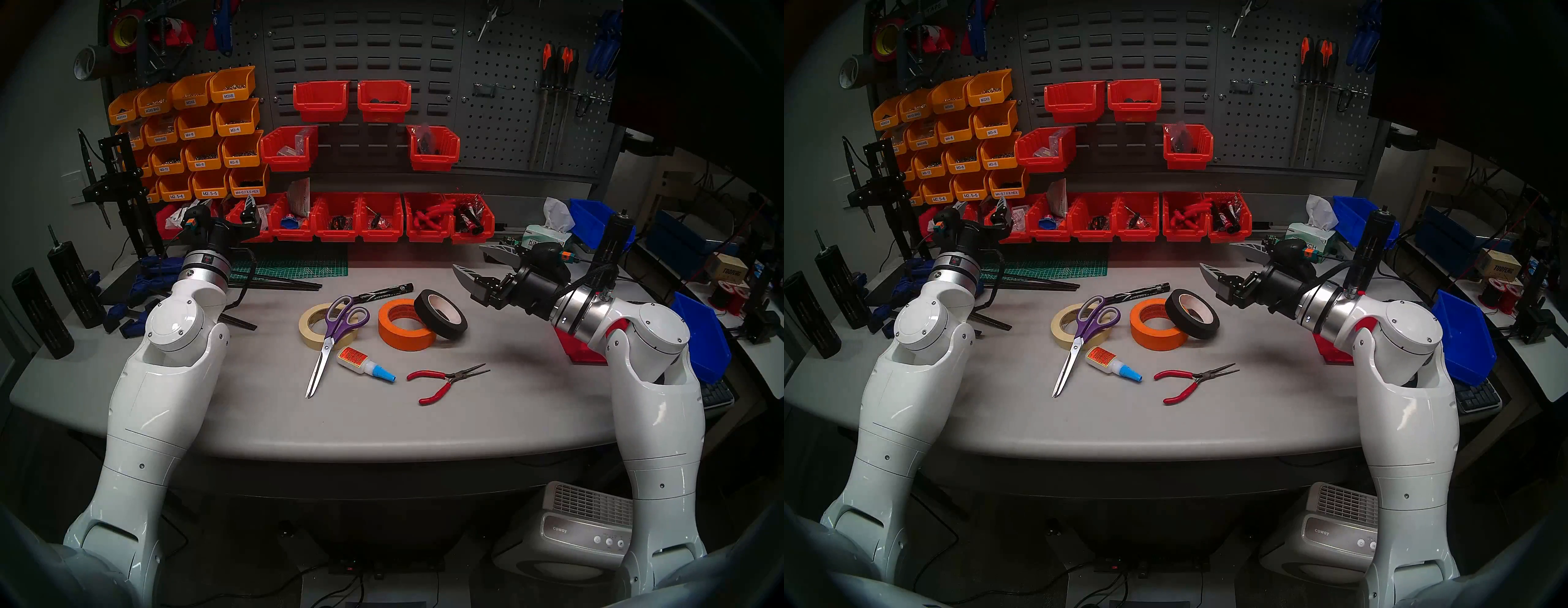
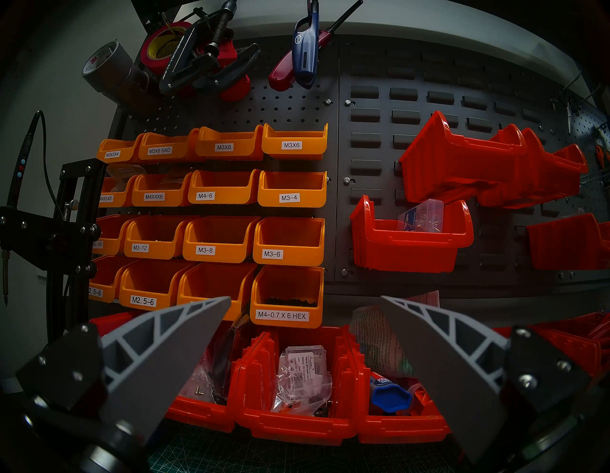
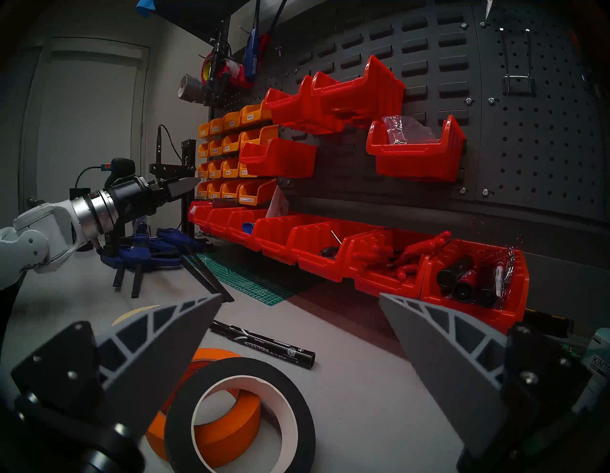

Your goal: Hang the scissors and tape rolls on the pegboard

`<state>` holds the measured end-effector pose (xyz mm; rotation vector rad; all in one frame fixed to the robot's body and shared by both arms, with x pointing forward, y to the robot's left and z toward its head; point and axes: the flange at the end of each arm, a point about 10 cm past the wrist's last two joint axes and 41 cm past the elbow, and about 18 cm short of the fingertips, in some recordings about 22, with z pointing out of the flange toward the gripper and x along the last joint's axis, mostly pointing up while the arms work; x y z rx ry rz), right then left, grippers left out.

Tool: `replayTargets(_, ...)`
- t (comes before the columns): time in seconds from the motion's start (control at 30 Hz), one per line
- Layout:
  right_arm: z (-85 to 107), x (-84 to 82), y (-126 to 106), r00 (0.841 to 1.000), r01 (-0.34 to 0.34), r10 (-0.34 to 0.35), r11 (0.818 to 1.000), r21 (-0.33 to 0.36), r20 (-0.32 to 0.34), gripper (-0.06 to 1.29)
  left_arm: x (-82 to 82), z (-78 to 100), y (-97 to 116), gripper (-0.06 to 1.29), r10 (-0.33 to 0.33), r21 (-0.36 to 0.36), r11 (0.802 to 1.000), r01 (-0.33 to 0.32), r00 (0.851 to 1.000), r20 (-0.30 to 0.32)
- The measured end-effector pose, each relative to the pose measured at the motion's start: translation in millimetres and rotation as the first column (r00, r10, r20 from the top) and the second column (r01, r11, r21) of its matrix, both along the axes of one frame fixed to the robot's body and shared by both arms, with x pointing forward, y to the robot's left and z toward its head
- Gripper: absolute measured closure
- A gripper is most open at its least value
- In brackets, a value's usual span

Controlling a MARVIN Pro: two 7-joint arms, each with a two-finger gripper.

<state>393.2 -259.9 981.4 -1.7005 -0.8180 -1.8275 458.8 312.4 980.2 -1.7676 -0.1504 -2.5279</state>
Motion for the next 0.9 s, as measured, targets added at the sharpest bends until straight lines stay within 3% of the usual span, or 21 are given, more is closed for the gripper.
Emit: replayTargets(0.9,-3.4,-12.1,13,0.991,-0.125,0.124,0.992,-0.027,-0.056,-0.03,0.0,0.0,0,0.00,0.000,0.000,1.000,0.000,1.000,0.000)
